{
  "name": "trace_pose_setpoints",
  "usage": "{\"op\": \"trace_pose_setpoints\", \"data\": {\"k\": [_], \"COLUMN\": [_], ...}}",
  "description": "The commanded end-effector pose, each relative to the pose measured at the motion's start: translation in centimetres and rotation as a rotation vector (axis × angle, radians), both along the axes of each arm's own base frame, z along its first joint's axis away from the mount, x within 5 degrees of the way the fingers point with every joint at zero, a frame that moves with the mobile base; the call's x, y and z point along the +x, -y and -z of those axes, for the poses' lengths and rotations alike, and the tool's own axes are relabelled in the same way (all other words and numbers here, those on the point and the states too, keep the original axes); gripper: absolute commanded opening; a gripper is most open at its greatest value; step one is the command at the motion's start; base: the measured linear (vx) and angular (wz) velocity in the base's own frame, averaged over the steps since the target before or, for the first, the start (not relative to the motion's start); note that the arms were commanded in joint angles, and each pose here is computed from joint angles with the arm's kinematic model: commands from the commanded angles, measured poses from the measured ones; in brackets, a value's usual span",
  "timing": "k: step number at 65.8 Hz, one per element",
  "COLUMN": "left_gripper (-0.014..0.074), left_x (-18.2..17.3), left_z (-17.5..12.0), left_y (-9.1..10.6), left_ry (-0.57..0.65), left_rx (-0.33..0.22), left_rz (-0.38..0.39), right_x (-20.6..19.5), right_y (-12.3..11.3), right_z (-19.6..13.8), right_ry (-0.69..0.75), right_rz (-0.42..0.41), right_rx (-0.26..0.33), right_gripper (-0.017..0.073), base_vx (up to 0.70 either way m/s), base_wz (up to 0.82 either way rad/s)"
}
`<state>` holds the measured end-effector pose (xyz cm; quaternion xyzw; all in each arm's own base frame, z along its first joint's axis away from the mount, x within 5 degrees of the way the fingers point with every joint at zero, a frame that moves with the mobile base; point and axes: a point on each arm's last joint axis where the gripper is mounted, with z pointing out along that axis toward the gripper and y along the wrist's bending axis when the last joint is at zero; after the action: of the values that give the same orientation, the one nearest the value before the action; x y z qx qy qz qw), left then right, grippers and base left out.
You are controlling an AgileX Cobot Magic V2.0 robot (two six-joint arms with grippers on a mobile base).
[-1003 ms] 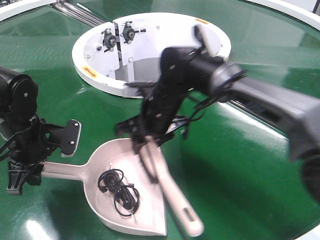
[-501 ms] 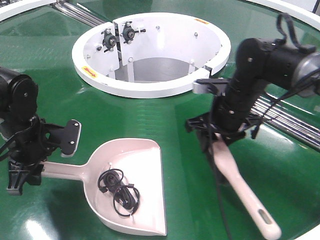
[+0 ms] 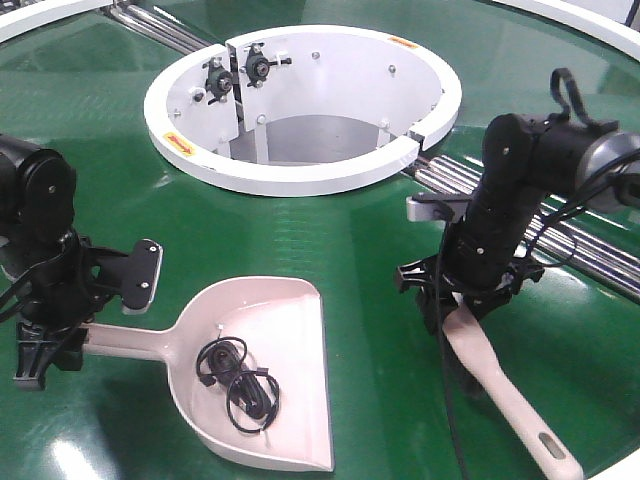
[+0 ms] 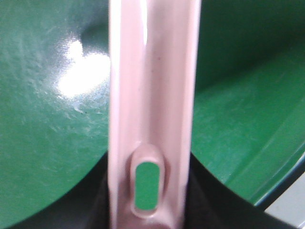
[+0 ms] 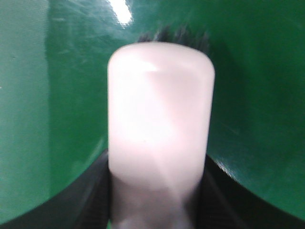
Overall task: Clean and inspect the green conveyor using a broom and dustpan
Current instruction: 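Lower the brush onto the belt, open the right gripper and withdraw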
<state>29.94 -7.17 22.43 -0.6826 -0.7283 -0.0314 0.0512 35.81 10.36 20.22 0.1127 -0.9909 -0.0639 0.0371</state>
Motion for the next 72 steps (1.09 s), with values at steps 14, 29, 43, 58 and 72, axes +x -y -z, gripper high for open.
{"op": "trace_pose_setpoints", "data": {"k": [14,29,43,58,72], "left_gripper": [-0.0022,-0.0022,-0.0022,-0.0022,-0.0022], "left_x": [-0.4,-0.4,-0.4,-0.4,-0.4], "left_z": [-1.7,-1.7,-1.7,-1.7,-1.7], "left_y": [0.5,0.5,0.5,0.5,0.5], "left_ry": [0.019,0.019,0.019,0.019,0.019], "left_rx": [-0.027,-0.027,-0.027,-0.027,-0.027], "left_rz": [0.007,0.007,0.007,0.007,0.007], "right_x": [0.6,1.0,1.0,1.0,1.1], "right_y": [0.0,-0.1,0.0,0.0,-0.1], "right_z": [0.0,0.4,0.4,0.4,0.3], "right_ry": [0.018,0.046,0.046,0.049,0.062], "right_rz": [0.002,0.007,0.006,-0.013,-0.014], "right_rx": [0.009,0.013,0.012,0.014,0.016], "right_gripper": [-0.0002,-0.0002,0.0008,0.0077,0.0247], "base_vx": [0.00,0.00,0.00,0.00,0.00], "base_wz": [0.00,0.00,0.00,0.00,0.00]}}
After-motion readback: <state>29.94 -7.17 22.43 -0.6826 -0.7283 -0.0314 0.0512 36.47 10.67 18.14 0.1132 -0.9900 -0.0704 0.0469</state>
